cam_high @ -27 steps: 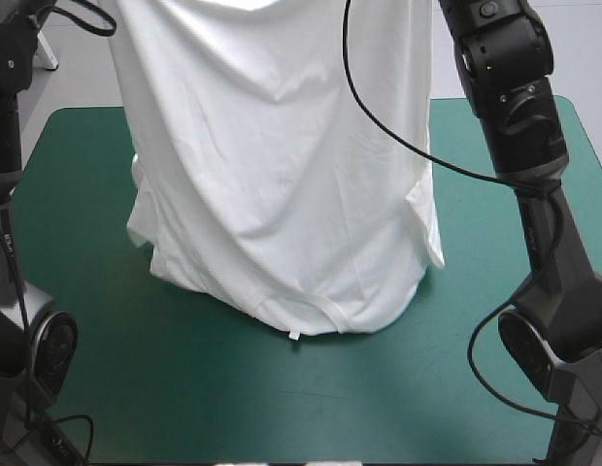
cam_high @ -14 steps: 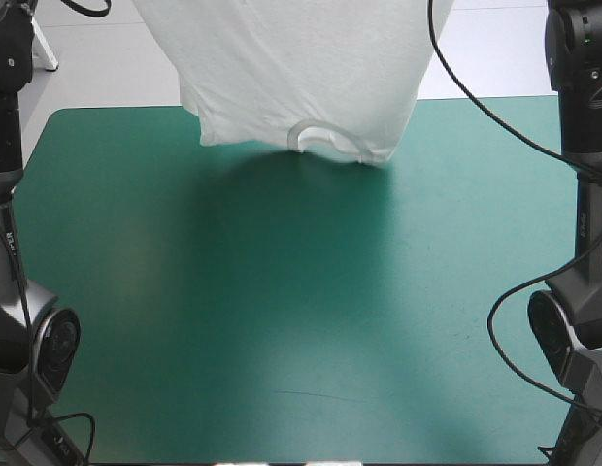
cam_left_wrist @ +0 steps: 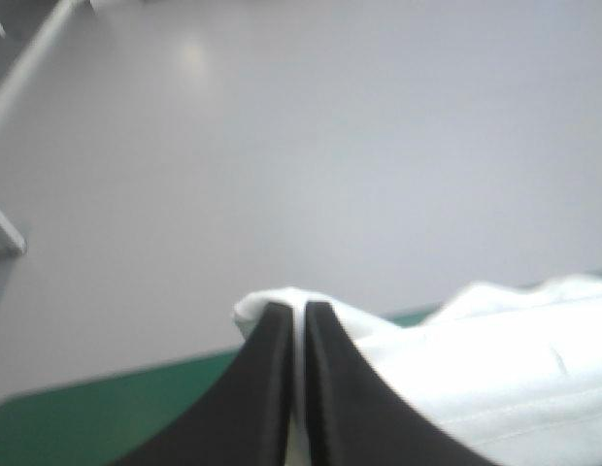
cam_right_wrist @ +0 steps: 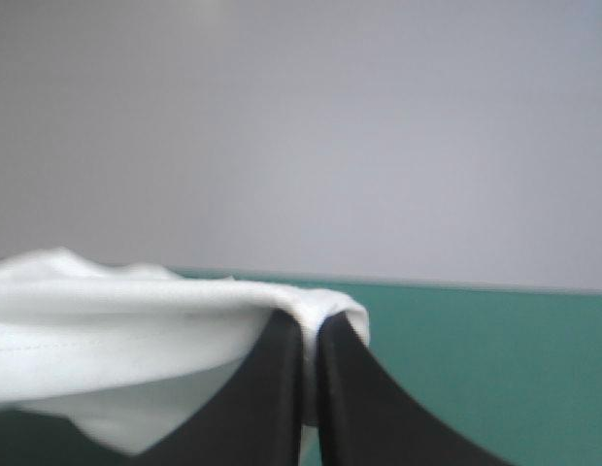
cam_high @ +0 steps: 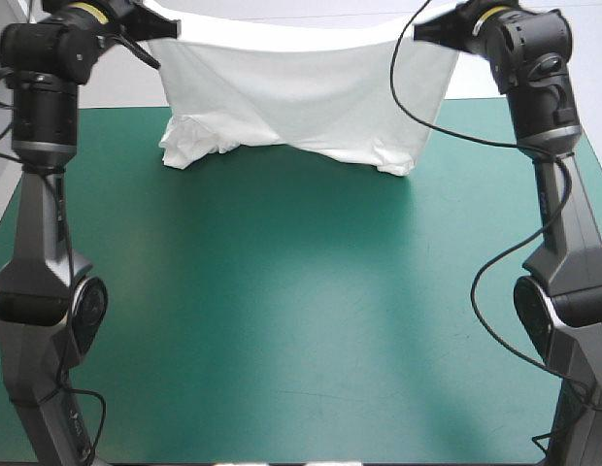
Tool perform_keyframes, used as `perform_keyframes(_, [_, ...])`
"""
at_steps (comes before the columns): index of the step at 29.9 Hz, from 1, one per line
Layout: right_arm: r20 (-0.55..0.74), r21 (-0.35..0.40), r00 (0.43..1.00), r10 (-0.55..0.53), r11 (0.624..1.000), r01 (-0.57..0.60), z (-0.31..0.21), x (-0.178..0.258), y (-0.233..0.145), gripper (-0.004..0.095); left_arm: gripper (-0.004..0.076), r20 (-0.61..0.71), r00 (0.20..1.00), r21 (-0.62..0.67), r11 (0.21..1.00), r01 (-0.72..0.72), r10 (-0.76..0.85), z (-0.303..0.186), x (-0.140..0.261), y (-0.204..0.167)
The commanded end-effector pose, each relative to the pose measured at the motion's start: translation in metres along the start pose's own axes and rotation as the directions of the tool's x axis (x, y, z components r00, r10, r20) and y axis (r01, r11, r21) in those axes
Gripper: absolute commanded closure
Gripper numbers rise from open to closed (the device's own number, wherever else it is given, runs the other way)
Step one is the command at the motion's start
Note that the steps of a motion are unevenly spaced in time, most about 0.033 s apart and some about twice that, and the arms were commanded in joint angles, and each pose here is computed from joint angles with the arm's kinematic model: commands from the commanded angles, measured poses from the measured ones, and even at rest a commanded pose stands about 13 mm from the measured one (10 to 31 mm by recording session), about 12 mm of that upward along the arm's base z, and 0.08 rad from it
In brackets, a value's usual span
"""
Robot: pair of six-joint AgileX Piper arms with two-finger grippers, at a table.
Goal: Fold the cloth
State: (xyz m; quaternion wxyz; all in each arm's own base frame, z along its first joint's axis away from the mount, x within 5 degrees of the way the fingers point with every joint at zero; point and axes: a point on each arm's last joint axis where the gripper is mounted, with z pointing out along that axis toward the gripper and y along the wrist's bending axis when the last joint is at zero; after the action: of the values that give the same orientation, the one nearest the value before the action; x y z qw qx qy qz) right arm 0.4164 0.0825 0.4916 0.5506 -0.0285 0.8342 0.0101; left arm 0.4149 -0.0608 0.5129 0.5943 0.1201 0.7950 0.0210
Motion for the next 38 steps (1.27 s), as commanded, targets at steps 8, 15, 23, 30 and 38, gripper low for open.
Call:
perform_keyframes(8, [-0.489, -0.118, 0.857, -0.161, 0.986, 0.118, 0.059, 0.1, 0.009, 0.0925, 0.0705, -0.365, 0.931, 0.144, 0.988, 0.051, 0.005, 0.053, 0.059, -0.03])
perform_keyframes(15, [-0.65, -0.104, 0.728, -0.218, 0.974, 0.199, 0.013, 0.157, -0.007, 0.0925, 0.0705, -0.539, 0.838, 0.132, 0.991, -0.015, 0.084, 0.038, 0.089, -0.03])
perform_keyframes(23, [-0.684, -0.162, 0.702, -0.201, 0.979, 0.123, -0.077, 0.194, -0.015, 0.0925, 0.0705, -0.66, 0.746, 0.155, 0.988, 0.014, 0.093, -0.029, 0.155, -0.037])
perform_keyframes(30, [-0.7, -0.186, 0.693, -0.17, 0.981, 0.054, -0.135, 0.236, -0.02, 0.0925, 0.0705, -0.721, 0.691, 0.126, 0.99, 0.057, 0.052, -0.134, 0.216, -0.04])
perform_keyframes(38, [-0.745, -0.224, 0.653, -0.135, 0.973, -0.055, -0.181, 0.299, -0.021, 0.0919, 0.0705, -0.784, 0.621, 0.085, 0.993, 0.088, 0.012, -0.232, 0.278, -0.043])
